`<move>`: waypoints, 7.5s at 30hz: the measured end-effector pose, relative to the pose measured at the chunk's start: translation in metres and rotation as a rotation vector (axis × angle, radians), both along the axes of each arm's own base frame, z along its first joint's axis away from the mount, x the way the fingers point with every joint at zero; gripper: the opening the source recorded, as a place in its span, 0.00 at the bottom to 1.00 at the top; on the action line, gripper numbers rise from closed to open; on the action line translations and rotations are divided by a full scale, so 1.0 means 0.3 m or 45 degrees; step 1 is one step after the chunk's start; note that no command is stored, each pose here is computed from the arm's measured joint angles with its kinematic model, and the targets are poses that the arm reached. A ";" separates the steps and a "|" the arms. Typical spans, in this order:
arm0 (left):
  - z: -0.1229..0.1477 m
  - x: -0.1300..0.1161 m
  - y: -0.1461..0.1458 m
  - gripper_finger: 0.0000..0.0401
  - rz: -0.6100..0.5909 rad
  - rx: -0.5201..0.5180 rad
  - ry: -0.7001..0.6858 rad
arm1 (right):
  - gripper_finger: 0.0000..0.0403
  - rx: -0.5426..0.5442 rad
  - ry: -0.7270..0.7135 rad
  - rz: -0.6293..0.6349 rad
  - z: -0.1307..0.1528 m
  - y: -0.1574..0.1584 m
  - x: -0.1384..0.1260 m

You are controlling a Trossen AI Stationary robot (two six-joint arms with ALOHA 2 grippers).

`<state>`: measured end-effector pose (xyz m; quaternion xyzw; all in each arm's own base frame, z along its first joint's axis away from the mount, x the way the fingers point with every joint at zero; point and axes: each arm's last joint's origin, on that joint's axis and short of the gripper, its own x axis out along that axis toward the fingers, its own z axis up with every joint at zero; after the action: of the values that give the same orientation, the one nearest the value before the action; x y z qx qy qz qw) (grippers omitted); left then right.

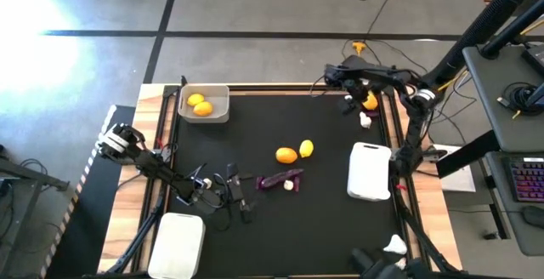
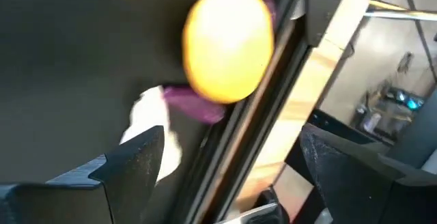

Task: Sort produce into baskets
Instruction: Put the top right lemon into the top white bin

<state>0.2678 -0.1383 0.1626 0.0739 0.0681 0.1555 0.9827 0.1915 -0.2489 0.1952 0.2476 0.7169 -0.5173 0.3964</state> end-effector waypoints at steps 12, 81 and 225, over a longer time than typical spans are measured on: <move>-0.001 0.002 0.006 0.73 0.022 0.036 0.012 | 0.79 0.114 -0.114 -0.127 -0.130 -0.124 -0.075; -0.038 0.051 0.073 0.73 0.128 -0.041 -0.004 | 0.55 0.075 -0.756 0.819 -0.019 0.388 0.479; 0.275 -0.256 0.615 0.58 1.081 -0.388 0.365 | 0.81 -0.389 -1.324 1.606 -0.092 1.223 0.419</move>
<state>0.1909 0.0463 0.2453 -0.0848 0.2492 0.5199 0.8126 0.3173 0.1180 0.1675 -0.0499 0.3683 -0.1092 0.9219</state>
